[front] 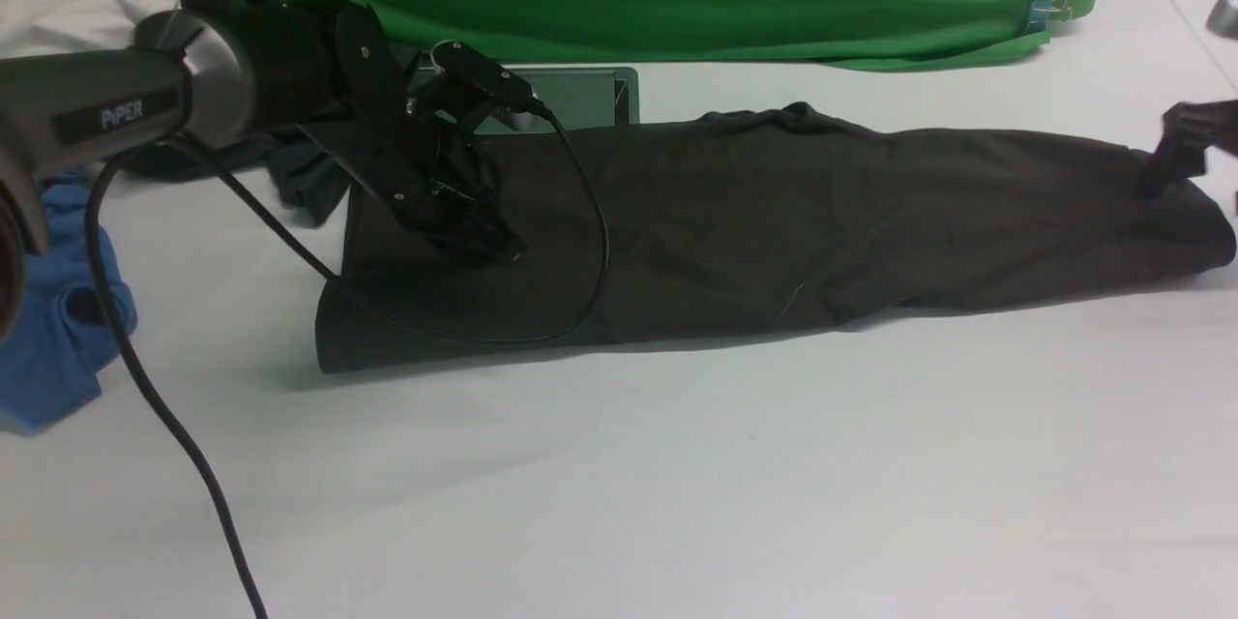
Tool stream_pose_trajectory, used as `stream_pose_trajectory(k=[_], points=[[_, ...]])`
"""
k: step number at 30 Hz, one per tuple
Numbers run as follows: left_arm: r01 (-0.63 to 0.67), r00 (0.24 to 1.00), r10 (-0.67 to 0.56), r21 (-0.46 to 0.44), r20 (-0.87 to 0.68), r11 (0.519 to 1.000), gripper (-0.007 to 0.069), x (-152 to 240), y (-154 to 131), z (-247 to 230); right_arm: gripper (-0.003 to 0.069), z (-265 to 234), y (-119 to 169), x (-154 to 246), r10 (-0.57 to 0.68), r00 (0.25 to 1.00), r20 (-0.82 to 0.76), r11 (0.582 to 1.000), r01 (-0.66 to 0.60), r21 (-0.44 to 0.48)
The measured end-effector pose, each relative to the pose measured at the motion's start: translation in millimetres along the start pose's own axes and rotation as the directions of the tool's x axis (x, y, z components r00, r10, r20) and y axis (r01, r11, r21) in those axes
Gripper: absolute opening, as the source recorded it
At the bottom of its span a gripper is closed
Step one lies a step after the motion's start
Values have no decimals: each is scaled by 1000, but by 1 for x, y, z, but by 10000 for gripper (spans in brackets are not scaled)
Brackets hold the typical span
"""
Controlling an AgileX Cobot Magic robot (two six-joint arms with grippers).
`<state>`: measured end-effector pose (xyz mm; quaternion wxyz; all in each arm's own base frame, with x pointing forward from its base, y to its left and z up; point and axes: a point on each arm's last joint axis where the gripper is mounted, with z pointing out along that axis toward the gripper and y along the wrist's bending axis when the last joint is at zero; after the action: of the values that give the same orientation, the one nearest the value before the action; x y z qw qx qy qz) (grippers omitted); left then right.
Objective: Fold a long-sleeved shirt on a white desktop.
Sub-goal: 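Pull the folded dark garment lengthwise by its ends to straighten it flat on the table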
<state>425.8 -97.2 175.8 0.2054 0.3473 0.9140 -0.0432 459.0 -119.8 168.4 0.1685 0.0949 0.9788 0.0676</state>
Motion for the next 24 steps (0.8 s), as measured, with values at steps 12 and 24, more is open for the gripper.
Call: stream_pose_trajectory(k=[12,24], points=[[-3,999,4,-11,54,1000,17,-9,-3,-37,597,29,20,-3,-70,997,26,998,70,-1],[-24,913,109,-215,393,976,17,-18,-30,-219,94,9,19,13,-127,981,-150,992,122,-39]])
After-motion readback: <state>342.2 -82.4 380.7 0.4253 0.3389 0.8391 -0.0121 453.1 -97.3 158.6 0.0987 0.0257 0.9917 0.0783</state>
